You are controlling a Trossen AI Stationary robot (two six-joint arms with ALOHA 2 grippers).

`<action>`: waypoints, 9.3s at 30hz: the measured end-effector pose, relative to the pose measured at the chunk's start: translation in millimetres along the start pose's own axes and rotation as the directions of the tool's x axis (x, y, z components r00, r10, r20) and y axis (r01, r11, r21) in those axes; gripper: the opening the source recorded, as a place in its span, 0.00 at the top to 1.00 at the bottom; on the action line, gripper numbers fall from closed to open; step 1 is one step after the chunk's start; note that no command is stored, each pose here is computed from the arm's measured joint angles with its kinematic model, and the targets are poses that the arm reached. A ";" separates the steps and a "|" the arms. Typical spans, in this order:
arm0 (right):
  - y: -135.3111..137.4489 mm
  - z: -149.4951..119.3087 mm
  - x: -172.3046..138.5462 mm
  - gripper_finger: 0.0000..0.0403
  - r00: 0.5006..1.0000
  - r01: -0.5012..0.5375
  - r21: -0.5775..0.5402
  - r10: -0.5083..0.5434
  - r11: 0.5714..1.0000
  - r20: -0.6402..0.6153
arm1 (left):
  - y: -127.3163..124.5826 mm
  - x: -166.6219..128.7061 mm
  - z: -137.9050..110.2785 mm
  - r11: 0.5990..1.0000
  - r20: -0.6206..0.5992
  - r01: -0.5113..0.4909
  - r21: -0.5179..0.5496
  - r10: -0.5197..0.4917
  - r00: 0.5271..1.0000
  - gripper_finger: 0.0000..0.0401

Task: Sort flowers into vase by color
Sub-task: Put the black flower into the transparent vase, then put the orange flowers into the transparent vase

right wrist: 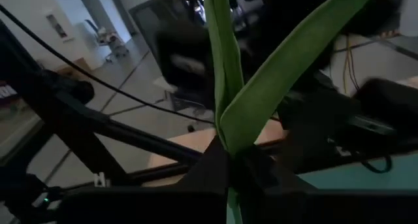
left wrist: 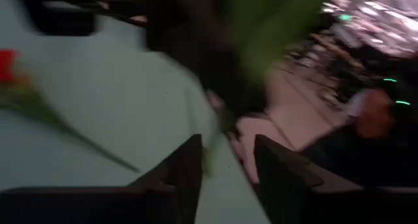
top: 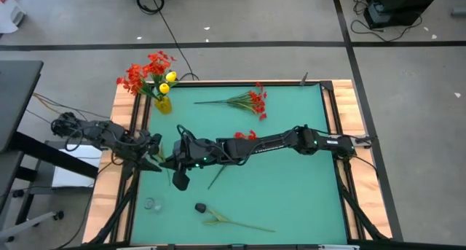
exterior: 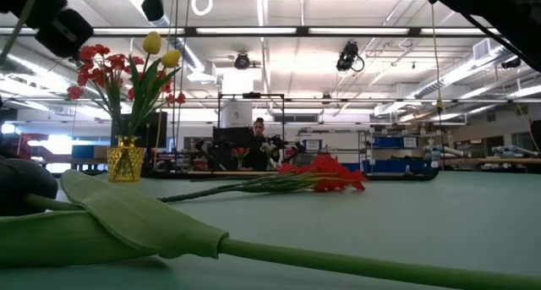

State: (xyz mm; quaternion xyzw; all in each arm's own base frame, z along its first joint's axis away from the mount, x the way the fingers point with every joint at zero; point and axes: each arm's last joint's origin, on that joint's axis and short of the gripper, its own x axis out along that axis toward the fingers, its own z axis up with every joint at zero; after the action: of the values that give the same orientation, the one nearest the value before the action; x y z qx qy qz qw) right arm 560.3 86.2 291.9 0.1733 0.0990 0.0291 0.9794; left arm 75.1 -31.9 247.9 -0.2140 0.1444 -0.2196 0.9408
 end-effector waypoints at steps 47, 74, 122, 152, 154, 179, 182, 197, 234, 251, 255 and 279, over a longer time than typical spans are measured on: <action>21.2 67.3 -56.0 0.52 0.992 0.090 0.054 -0.095 0.994 0.086 | -35.3 -3.4 12.0 0.823 0.010 0.502 0.267 -0.523 0.852 1.00; 13.1 93.9 -92.0 0.49 0.962 0.267 0.057 -0.269 0.962 0.039 | -28.8 0.8 -5.7 0.870 -0.132 0.418 0.262 -0.396 0.909 0.83; 8.8 89.5 -91.7 0.48 0.974 0.225 0.004 -0.225 0.974 -0.039 | -63.9 -34.4 72.3 0.980 -0.602 0.103 0.170 0.020 0.798 0.54; -35.9 -19.1 -122.9 0.48 0.424 0.850 0.216 -0.382 0.480 -0.821 | -78.7 -78.7 138.4 0.905 -0.289 -0.420 -0.069 0.384 0.877 0.60; -35.7 -16.4 -127.3 0.48 0.412 0.847 0.192 -0.384 0.496 -0.826 | -79.2 -71.4 139.4 0.888 -0.284 -0.456 -0.057 0.423 0.860 0.60; 45.4 103.4 -324.3 0.94 0.705 0.540 -0.057 -0.488 0.840 -0.515 | -34.2 93.7 185.8 0.746 -0.136 -0.656 -0.115 0.642 0.755 0.60; 41.8 100.0 -332.1 0.93 0.711 0.573 0.006 -0.494 0.819 -0.500 | -21.5 107.4 183.7 0.711 -0.172 -0.693 -0.122 0.672 0.720 0.60; -32.4 -11.8 -250.7 0.85 0.664 0.717 0.360 -0.425 0.598 -0.616 | -18.8 106.3 182.5 0.687 -0.190 -0.709 -0.161 0.683 0.705 0.60; -146.2 -160.7 -152.9 0.33 0.781 0.588 0.801 -0.182 -0.108 -0.598 | -10.0 85.7 161.5 0.477 -0.352 -0.878 -0.030 0.817 0.456 0.60; -176.1 -175.1 -137.3 0.94 0.756 0.629 0.769 -0.137 -0.117 -0.640 | -10.0 85.1 161.0 0.480 -0.357 -0.877 -0.007 0.818 0.451 0.60; -172.7 -166.2 -134.9 0.95 0.802 0.576 0.816 -0.160 -0.043 -0.575 | -10.0 85.2 161.0 0.478 -0.358 -0.878 -0.015 0.818 0.451 0.60; -76.8 -0.9 -201.4 0.98 0.965 0.136 0.334 -0.202 0.933 0.169 | -14.3 101.6 180.2 0.616 -0.187 -0.779 -0.115 0.757 0.626 0.60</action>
State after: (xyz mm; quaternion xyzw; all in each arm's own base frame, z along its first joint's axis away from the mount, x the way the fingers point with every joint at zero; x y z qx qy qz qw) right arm 364.8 -4.0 301.5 0.3222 0.0176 -0.0897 0.9422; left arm 223.6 -30.7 392.7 -0.2044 0.2979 0.2066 0.9093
